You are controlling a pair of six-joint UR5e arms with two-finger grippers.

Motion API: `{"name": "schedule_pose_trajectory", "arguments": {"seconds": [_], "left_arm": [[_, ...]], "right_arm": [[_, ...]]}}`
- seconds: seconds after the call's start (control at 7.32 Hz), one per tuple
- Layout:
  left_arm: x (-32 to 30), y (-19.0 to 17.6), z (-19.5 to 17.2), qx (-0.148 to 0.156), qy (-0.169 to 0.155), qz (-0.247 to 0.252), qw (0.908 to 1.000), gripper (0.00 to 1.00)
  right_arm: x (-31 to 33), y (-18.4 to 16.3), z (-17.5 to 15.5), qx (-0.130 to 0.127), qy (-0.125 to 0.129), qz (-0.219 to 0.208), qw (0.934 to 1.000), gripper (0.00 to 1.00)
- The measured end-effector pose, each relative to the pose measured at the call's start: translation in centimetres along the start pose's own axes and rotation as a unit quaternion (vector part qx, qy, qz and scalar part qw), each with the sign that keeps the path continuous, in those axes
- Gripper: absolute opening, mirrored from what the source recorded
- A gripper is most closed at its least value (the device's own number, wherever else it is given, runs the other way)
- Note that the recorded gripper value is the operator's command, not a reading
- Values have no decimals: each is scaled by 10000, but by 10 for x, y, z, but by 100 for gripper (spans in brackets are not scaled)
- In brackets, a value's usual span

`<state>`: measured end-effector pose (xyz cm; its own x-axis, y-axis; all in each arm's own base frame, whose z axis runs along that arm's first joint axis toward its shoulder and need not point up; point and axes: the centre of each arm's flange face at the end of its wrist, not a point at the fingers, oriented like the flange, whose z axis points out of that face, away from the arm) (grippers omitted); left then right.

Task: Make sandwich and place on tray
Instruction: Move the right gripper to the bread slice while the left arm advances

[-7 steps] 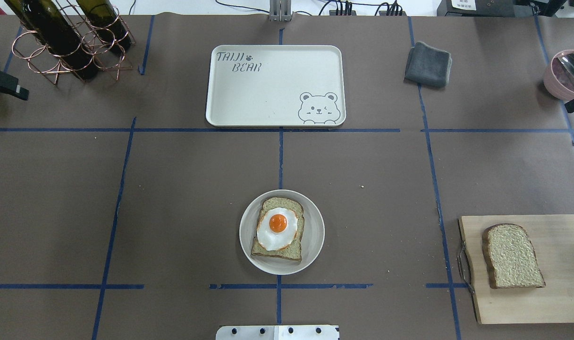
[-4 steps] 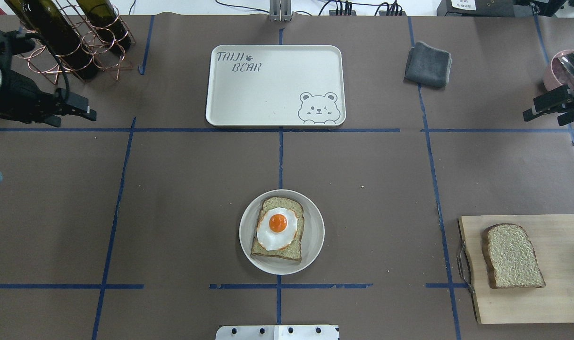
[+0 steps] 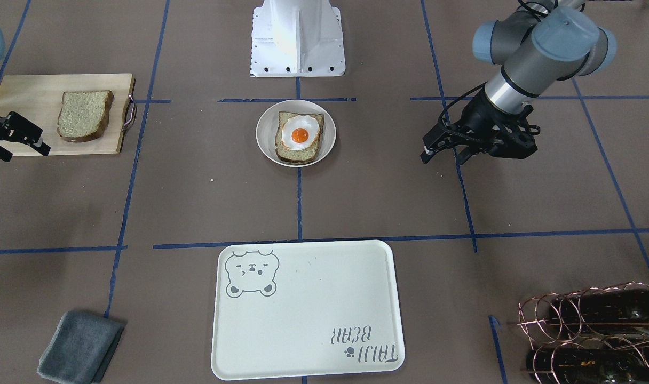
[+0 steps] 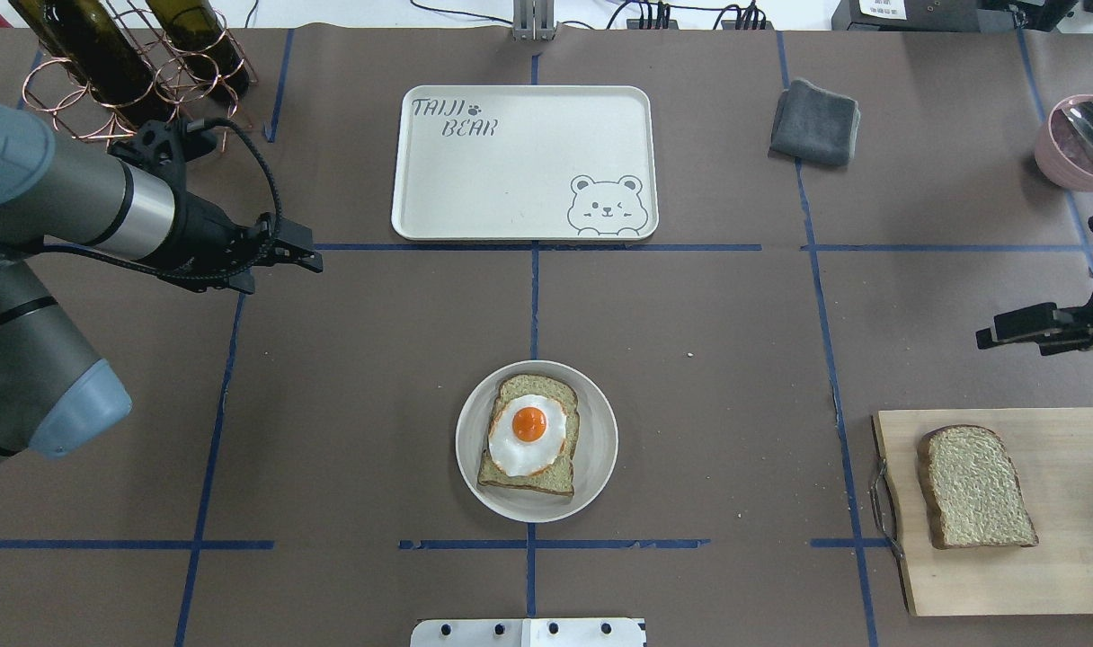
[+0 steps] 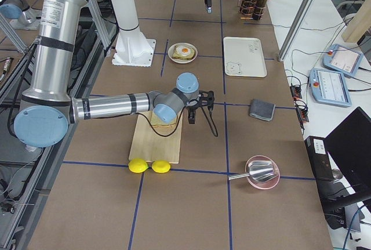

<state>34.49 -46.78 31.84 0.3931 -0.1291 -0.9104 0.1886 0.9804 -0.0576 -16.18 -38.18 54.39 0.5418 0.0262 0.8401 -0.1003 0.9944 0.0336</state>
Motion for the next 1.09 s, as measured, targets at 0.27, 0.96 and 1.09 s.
{"name": "schedule_pose_trajectory", "arguments": {"seconds": [0.27, 0.96, 1.09], "left_arm": [[14, 18, 16, -36, 7, -23, 10000, 100], [24, 36, 28, -89, 16, 59, 9999, 100], [25, 36, 28, -88, 20, 61, 9999, 100]], "right_arm": [[-4, 46, 1, -228, 80, 46, 9997, 100], [21, 94, 34, -342, 369, -128, 9987, 89], [24, 99, 43, -354, 447, -161, 9982, 81]]}}
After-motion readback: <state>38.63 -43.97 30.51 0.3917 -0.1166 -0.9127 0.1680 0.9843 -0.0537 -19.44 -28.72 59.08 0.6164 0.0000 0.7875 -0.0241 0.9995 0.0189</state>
